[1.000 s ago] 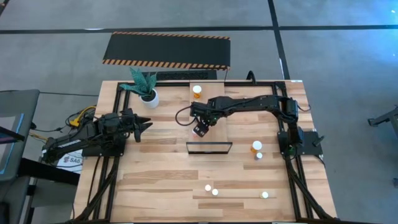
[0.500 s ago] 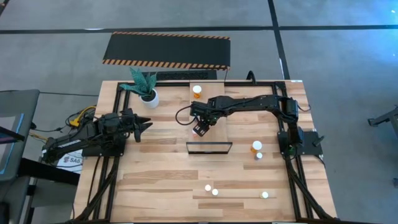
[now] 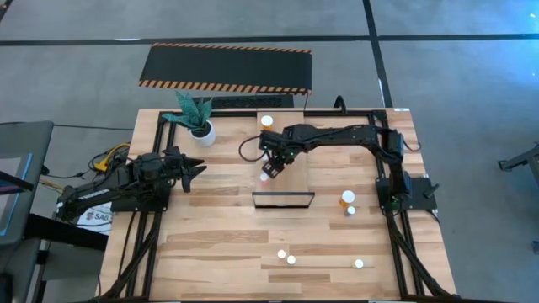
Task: Pick and place medicine bottles onto shelf by color
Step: Put the bottom large orange pill bottle on the shelf aligned with the other large orange pill bottle
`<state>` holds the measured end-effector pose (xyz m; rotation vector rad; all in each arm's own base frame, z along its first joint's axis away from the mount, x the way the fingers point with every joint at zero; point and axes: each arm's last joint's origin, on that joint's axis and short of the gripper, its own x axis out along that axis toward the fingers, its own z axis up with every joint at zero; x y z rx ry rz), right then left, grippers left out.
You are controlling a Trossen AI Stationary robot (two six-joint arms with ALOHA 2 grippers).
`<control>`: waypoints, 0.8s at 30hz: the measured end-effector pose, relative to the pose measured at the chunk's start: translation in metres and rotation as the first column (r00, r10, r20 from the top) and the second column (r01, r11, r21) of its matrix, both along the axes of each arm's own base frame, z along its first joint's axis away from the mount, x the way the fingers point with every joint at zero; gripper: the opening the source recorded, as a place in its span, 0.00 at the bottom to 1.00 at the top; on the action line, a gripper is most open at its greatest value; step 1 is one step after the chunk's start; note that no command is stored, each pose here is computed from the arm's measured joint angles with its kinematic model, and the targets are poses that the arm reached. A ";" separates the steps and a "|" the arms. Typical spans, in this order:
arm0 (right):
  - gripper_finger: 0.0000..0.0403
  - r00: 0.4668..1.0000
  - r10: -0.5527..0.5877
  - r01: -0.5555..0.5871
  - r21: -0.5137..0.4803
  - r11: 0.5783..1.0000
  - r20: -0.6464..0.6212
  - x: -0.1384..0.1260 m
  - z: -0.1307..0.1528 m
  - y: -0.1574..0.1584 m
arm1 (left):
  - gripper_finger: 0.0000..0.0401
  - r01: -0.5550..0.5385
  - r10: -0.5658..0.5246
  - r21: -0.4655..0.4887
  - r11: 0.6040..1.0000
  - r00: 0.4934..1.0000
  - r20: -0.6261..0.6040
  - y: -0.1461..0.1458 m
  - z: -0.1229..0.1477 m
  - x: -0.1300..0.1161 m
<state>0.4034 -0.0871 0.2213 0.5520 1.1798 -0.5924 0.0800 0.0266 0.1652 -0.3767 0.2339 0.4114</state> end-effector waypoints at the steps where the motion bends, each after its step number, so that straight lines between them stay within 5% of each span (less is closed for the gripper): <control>1: 0.55 1.000 -0.010 0.010 0.000 1.000 0.000 -0.001 0.000 -0.005 | 0.32 -0.001 0.001 0.000 1.000 1.000 0.000 0.000 0.000 0.000; 10: 0.55 0.999 -0.046 0.046 -0.022 0.999 -0.007 -0.014 0.000 -0.049 | 0.32 0.000 0.000 0.000 1.000 1.000 0.000 0.000 0.000 0.000; 24: 0.55 0.998 0.057 -0.054 -0.118 0.992 0.023 -0.025 0.013 -0.099 | 0.32 0.000 0.000 0.000 1.000 1.000 0.000 0.000 0.000 0.000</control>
